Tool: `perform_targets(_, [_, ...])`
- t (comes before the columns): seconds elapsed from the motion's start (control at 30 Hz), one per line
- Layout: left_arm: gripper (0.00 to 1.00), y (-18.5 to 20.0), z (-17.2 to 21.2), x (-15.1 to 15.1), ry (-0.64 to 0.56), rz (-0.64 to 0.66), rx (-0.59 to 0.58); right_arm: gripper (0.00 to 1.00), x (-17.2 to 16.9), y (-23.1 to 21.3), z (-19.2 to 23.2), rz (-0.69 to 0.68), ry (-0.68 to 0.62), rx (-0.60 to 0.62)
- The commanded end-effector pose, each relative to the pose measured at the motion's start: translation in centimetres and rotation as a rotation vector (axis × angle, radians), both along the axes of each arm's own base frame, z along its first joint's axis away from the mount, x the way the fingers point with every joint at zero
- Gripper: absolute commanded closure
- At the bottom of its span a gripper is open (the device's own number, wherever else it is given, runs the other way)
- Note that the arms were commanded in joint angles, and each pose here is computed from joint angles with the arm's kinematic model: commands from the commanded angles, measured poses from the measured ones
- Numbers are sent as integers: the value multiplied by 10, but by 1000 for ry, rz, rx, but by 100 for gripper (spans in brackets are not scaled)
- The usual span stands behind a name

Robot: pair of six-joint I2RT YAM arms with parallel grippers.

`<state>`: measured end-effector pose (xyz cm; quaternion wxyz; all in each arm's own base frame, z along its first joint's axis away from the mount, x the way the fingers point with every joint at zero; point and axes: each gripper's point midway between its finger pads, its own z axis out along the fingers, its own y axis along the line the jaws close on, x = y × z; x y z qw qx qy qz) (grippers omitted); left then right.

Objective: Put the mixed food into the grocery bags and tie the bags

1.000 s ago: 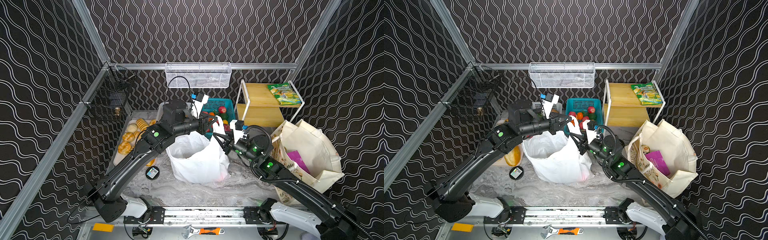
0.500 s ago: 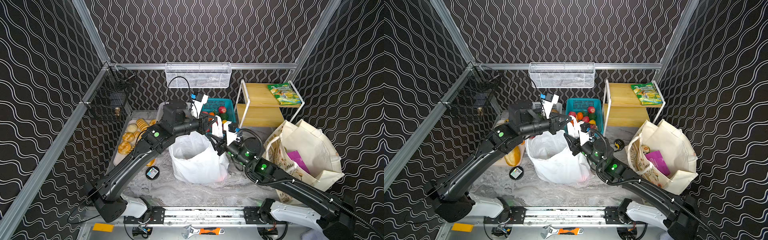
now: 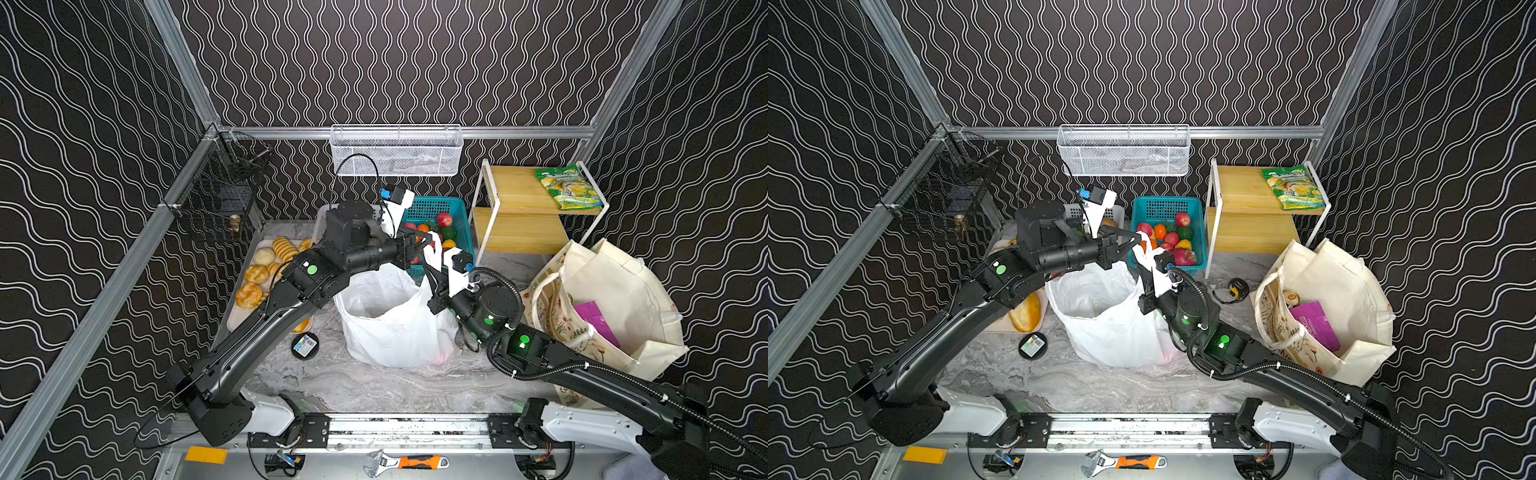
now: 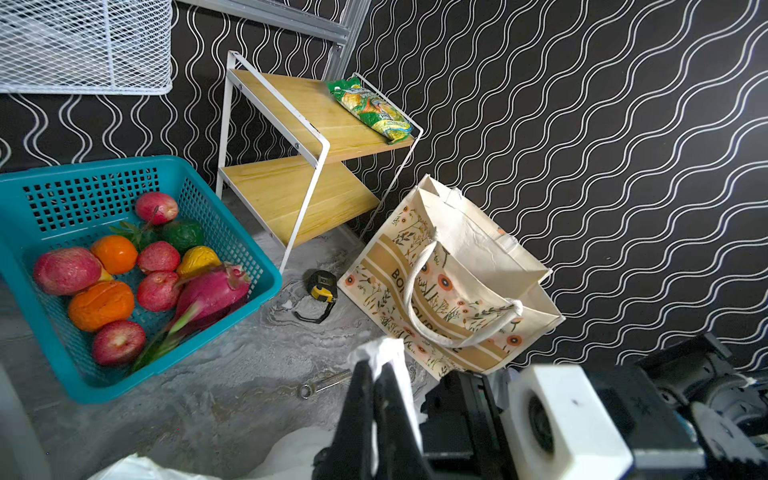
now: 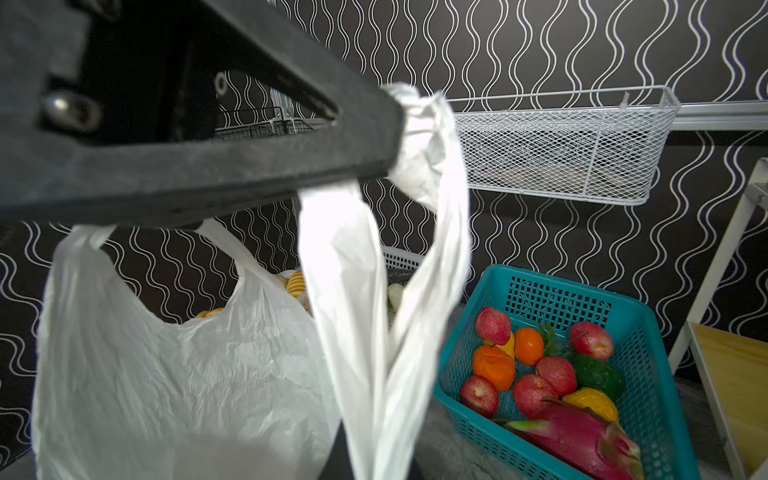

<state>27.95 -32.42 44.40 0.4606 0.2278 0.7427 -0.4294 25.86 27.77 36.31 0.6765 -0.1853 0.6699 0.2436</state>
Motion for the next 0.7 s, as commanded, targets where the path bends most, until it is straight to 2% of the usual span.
perform_targets(0.0, [53,7,2,-3,-60,-2,72,100,1,-2,1,12,40,36])
perform_targets(0.07, [39,17,4,-7,-99,11,124,100,5,-2,-4,38,86,43])
perform_targets(0.17, [28,47,7,-10,-173,97,215,100,15,-4,-14,87,174,70])
perform_targets(0.23, [28,70,4,-9,-203,166,323,100,19,-5,-17,109,208,76])
perform_targets(0.3, [27,102,-9,-2,-185,267,499,100,21,-5,-19,129,229,77])
perform_targets(0.4, [21,134,-31,1,-107,296,654,100,22,-6,-18,136,222,71])
perform_targets(0.53, [18,167,-63,7,53,334,748,100,22,-6,-18,132,218,62])
perform_targets(0.67, [21,164,-74,4,118,261,703,100,25,-6,-19,124,233,64])
